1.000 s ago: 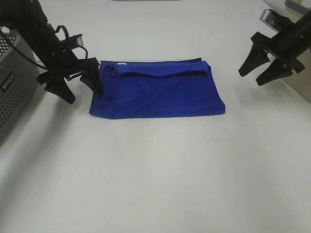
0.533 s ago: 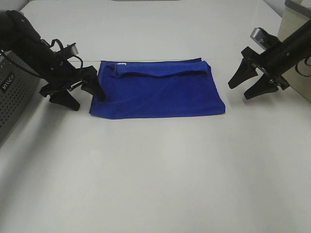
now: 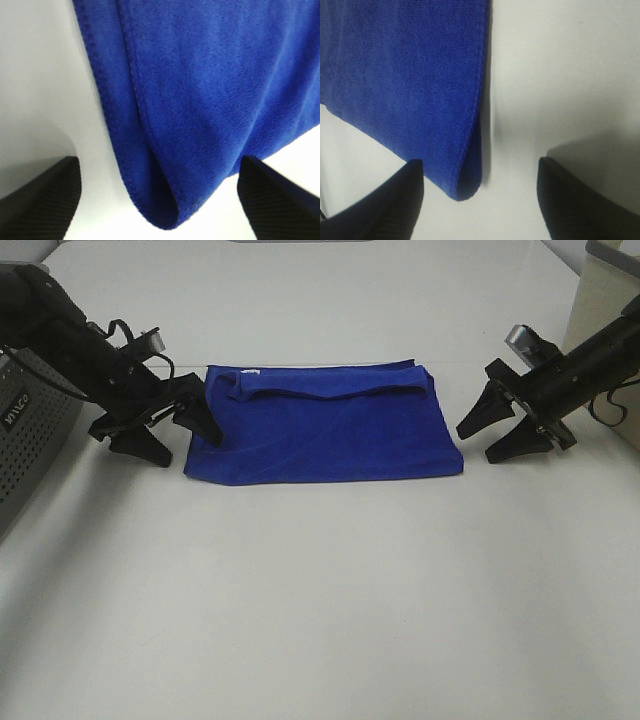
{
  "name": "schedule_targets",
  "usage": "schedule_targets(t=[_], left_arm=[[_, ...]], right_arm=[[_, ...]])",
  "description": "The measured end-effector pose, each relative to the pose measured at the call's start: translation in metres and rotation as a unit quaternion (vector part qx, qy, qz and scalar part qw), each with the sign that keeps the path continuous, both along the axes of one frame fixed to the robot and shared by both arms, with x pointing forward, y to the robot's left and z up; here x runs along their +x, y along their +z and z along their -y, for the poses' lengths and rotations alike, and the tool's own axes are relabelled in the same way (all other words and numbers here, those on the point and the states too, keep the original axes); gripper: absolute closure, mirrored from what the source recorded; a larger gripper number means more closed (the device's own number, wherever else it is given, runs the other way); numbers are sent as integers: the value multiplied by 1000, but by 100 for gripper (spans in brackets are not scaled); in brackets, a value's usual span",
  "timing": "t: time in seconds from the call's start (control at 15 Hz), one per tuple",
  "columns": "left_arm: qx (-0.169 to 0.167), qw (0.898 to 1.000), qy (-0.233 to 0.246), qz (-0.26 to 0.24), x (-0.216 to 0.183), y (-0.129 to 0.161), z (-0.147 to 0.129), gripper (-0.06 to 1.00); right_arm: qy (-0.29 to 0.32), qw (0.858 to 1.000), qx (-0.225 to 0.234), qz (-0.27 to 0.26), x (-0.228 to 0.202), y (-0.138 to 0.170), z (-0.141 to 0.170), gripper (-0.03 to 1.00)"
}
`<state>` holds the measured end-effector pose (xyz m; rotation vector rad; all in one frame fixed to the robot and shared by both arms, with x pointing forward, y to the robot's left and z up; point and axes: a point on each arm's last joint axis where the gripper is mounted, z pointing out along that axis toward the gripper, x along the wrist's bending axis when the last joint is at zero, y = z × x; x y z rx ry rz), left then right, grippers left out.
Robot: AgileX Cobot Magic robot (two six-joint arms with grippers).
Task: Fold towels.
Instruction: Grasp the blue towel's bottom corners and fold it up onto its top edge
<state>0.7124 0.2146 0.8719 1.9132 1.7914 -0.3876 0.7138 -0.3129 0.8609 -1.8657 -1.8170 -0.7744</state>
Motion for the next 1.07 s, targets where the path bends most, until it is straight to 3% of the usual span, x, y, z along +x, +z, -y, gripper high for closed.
schedule_targets(t=[0.33,0.6,0.73,0.87,0.93,1.07], left_arm=[[-10,1000,-3,-17,-2,-9,17,17],[-27,999,-10,-43,-7,-19,51,33],[-25,998,-9,-54,-9,-27,52,64],[-23,998,-12,-57,-9,-30,52,88],[-22,998,-17,-55,-9,-30,52,92],[-22,998,-23,-52,-9,-30,52,93]], right_arm=[[5,1000,-1,-2,1,-4,-6,34],[46,999,21,-15,5,-17,-70,41],[51,998,9,-20,6,-19,-78,59],[47,998,-2,-29,6,-24,-76,82],[49,998,-6,-31,5,-25,-75,92],[56,998,-6,-38,4,-25,-75,97]])
